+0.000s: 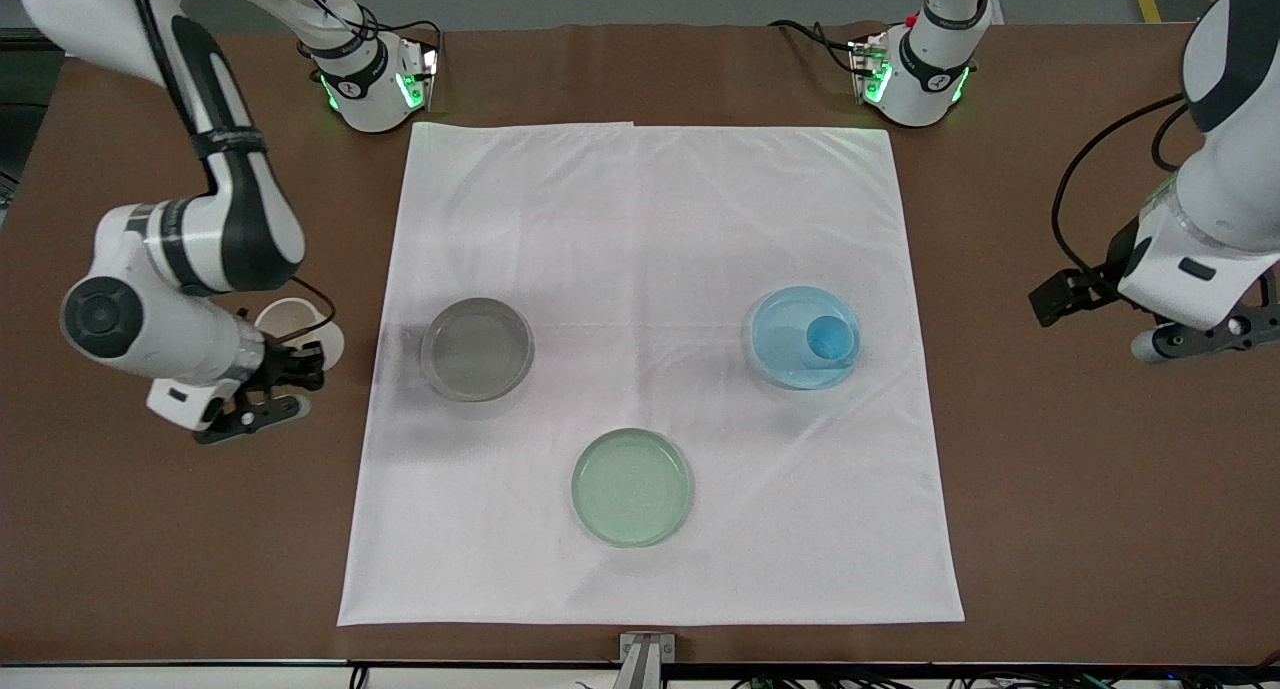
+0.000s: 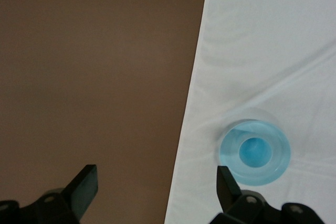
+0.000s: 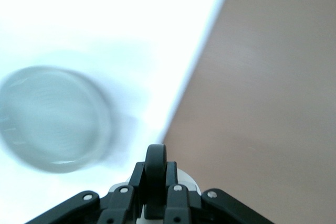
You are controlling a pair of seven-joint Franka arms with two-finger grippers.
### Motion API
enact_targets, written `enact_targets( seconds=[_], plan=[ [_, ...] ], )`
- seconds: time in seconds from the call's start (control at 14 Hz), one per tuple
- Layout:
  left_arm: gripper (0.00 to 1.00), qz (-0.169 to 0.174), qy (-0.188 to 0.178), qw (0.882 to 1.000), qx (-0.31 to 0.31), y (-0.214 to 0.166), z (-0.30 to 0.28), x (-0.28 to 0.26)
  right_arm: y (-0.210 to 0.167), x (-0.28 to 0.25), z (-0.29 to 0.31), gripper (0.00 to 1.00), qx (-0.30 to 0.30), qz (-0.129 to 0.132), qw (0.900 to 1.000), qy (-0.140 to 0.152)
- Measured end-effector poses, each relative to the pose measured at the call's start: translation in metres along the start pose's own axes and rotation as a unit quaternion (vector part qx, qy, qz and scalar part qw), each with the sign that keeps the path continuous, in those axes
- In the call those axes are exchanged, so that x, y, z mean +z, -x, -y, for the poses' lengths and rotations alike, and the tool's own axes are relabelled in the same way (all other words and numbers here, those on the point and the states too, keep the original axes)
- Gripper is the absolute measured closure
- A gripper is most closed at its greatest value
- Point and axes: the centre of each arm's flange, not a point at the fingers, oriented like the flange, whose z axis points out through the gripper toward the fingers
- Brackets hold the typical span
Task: Place blue cup in blue plate and white mug in gray plate
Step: 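Carry the mug over the gray plate with the right gripper while the left withdraws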
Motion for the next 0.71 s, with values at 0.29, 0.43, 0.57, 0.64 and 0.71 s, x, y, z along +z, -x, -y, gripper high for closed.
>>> enact_targets(
  seconds=[0.29, 0.43, 0.57, 0.64, 0.71],
  plan=[
    [0.00, 0.017, 0.008, 0.999, 0.028, 0.034, 0.046, -0.041, -0.016, -0.003, 0.122, 0.81, -0.185, 0.002, 0.983, 0.011],
    [0.00, 0.020, 0.024, 0.999, 0.034, 0.038, 0.073, -0.042, -0.018, -0.001, 0.150, 0.81, -0.255, -0.003, 0.967, 0.014],
    [0.00, 0.018, 0.029, 0.999, 0.039, 0.041, 0.089, -0.034, -0.021, 0.005, 0.178, 0.81, -0.319, -0.009, 0.948, 0.018],
    [0.00, 0.016, 0.029, 0.999, 0.039, 0.044, 0.091, -0.030, -0.022, 0.012, 0.192, 0.81, -0.350, -0.013, 0.936, 0.021],
    [0.00, 0.015, 0.031, 0.999, 0.040, 0.047, 0.091, -0.027, -0.025, 0.020, 0.205, 0.81, -0.380, -0.017, 0.925, 0.023]
  ],
)
